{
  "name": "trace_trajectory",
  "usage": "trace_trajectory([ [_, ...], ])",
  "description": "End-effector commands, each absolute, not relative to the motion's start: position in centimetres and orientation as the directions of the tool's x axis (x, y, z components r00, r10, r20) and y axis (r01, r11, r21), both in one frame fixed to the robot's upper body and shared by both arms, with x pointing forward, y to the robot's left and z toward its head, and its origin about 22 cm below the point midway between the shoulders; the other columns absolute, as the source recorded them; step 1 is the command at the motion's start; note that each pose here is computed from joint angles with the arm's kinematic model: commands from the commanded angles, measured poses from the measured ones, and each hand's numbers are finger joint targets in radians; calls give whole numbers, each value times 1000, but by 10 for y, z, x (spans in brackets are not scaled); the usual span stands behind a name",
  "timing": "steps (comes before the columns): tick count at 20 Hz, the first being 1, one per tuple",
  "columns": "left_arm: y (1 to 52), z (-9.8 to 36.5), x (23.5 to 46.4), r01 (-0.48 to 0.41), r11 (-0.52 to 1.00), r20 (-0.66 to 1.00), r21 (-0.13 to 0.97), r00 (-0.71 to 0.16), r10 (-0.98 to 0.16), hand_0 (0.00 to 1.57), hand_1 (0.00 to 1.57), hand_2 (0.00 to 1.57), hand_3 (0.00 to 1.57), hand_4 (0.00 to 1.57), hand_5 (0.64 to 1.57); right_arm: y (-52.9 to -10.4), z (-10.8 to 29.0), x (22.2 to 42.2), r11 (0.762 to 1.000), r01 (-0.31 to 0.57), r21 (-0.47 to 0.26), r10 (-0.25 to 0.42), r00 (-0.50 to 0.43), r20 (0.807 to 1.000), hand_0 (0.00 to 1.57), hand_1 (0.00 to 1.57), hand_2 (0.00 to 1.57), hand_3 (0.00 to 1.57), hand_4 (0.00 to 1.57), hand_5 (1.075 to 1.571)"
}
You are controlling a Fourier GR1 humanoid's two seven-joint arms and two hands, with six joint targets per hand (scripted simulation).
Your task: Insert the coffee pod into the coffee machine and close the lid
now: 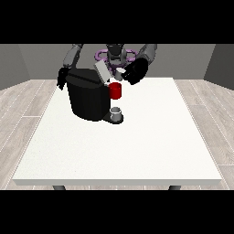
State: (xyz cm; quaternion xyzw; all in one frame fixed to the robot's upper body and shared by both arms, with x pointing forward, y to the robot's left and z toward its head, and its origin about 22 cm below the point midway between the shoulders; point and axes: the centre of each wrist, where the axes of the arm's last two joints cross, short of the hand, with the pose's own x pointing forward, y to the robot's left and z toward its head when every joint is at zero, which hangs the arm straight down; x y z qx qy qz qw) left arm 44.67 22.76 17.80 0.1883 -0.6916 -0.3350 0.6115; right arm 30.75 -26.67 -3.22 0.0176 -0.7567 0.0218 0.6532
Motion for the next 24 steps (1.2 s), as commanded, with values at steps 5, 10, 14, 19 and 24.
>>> trace_trajectory([
  [5, 247, 217, 453, 72, 745, 738, 663, -229, -634, 1489, 1489, 1476, 1411, 599, 1571, -268, -18, 322, 990, -142, 6, -38, -219, 975, 0, 0, 0, 0, 279, 1571],
  [10, 241, 232, 457, 36, 765, 753, 643, -213, -623, 1458, 1458, 1476, 1374, 596, 1571, -271, -20, 326, 992, -127, 7, -36, -232, 972, 0, 0, 0, 0, 233, 1571],
  [14, 253, 246, 457, 53, 732, 722, 679, -234, -652, 1462, 1462, 1480, 1342, 619, 1571, -245, -14, 335, 993, -118, -2, -27, -236, 971, 0, 0, 0, 0, 242, 1571],
  [19, 258, 242, 457, 19, 709, 689, 705, -257, -678, 1487, 1487, 1514, 1437, 703, 1571, -260, 1, 345, 993, -120, -16, -15, -252, 968, 0, 0, 0, 0, 211, 1571],
  [24, 249, 258, 460, -6, 736, 715, 677, -232, -659, 1453, 1453, 1468, 1360, 645, 1571, -257, 4, 350, 991, -130, -45, 12, -246, 969, 0, 0, 0, 0, 250, 1571],
])
